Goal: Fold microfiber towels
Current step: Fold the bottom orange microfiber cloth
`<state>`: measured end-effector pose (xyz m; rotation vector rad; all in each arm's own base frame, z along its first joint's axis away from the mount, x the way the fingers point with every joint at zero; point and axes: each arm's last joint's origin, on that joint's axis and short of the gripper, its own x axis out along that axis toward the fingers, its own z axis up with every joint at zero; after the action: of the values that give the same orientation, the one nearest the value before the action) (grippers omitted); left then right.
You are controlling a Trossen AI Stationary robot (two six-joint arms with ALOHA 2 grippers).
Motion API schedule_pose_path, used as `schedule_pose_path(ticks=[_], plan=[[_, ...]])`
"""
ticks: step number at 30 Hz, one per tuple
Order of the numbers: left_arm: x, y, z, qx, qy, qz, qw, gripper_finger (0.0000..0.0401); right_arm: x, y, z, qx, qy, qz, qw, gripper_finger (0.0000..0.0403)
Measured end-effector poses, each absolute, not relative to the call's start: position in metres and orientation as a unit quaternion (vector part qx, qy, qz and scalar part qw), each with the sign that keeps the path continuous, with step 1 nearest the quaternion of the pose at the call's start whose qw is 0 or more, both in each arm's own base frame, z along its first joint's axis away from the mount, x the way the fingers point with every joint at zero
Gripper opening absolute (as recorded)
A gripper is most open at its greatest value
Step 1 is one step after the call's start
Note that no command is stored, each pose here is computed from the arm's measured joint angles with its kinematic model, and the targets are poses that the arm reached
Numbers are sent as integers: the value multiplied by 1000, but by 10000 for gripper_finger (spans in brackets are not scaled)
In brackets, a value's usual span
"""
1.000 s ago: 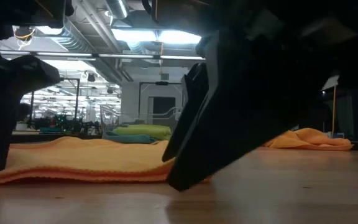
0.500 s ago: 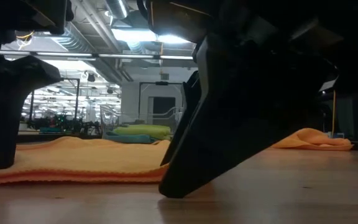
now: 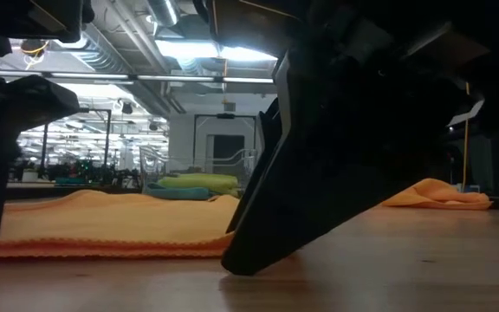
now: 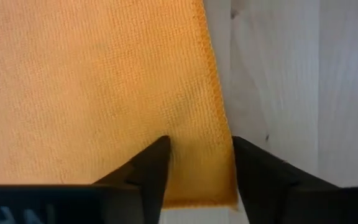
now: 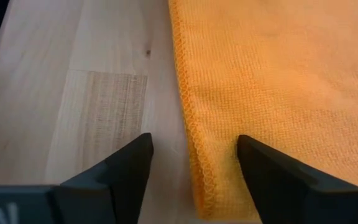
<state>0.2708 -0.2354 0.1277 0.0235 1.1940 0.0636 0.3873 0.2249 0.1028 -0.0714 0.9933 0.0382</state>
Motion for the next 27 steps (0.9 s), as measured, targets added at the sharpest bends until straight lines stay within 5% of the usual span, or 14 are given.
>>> schedule_pose_path(ticks=[14,18,27], plan=[[271,-234,127,15,559,37,828,12,385,229,102,-15,474,6,880,75],[271,-234,128,10,564,31,825,5,383,231,102,9,473,-12,881,13],[265,-231,176,-52,552,-27,832,0,391,240,156,34,494,7,869,4]])
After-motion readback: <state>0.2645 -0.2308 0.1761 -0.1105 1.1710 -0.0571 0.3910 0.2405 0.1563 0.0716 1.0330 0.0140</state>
